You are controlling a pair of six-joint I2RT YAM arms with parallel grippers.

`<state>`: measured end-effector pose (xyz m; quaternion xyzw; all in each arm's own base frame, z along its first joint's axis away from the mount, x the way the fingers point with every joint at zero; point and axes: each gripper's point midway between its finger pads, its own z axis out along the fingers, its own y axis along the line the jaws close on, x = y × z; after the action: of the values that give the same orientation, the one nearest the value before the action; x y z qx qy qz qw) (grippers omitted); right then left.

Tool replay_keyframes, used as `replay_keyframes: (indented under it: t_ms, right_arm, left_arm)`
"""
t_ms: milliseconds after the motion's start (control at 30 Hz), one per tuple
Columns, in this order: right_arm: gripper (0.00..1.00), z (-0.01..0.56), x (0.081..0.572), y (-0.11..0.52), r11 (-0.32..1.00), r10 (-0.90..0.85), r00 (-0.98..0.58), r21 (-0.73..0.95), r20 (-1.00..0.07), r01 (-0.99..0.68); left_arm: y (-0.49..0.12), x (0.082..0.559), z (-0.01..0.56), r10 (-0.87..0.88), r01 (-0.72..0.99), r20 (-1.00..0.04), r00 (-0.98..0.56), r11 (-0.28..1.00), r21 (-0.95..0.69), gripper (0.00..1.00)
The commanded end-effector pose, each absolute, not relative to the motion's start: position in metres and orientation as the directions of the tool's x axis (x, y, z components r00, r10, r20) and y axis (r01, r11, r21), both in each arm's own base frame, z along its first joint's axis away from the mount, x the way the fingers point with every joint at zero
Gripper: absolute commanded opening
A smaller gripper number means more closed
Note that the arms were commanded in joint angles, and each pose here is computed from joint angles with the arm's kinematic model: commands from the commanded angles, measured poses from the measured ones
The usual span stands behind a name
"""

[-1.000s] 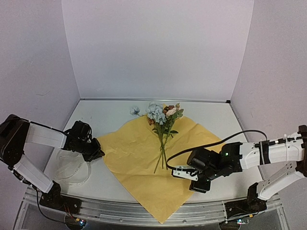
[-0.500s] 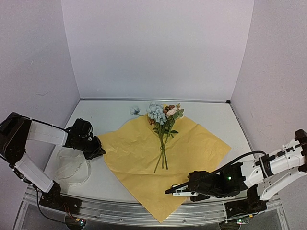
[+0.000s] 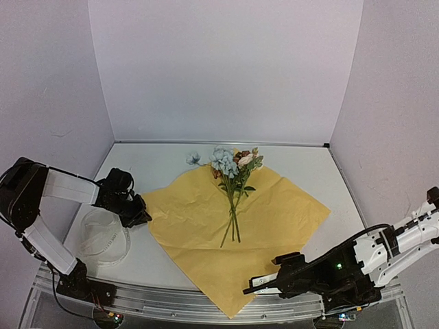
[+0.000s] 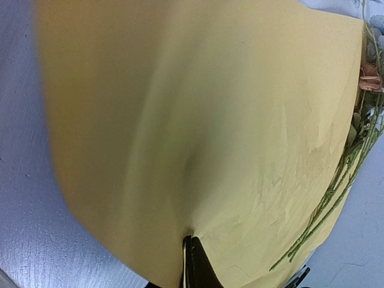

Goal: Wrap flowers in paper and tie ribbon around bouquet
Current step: Pick up the bottom corner of the flattened wrapping paper from the center of the board.

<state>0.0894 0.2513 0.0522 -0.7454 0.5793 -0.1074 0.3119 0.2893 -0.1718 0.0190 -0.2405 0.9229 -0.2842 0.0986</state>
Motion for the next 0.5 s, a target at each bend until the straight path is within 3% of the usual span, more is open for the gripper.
replay_keyframes:
  t_ms: [0, 467]
  right_arm:
    - [0.67, 0.045, 0.088, 0.247, -0.134, -0.941, 0.288, -0.59, -0.176, -0.796]
    - [0.67, 0.034, 0.083, 0.275, -0.125, -0.934, 0.298, -0.605, -0.195, -0.787]
  left_arm:
    - [-0.18, 0.299, 0.026, -0.488, -0.375, -0.03, -0.872, 0.707, -0.6, 0.05]
    - [-0.18, 0.298, 0.027, -0.482, -0.376, -0.02, -0.876, 0.708, -0.597, 0.05]
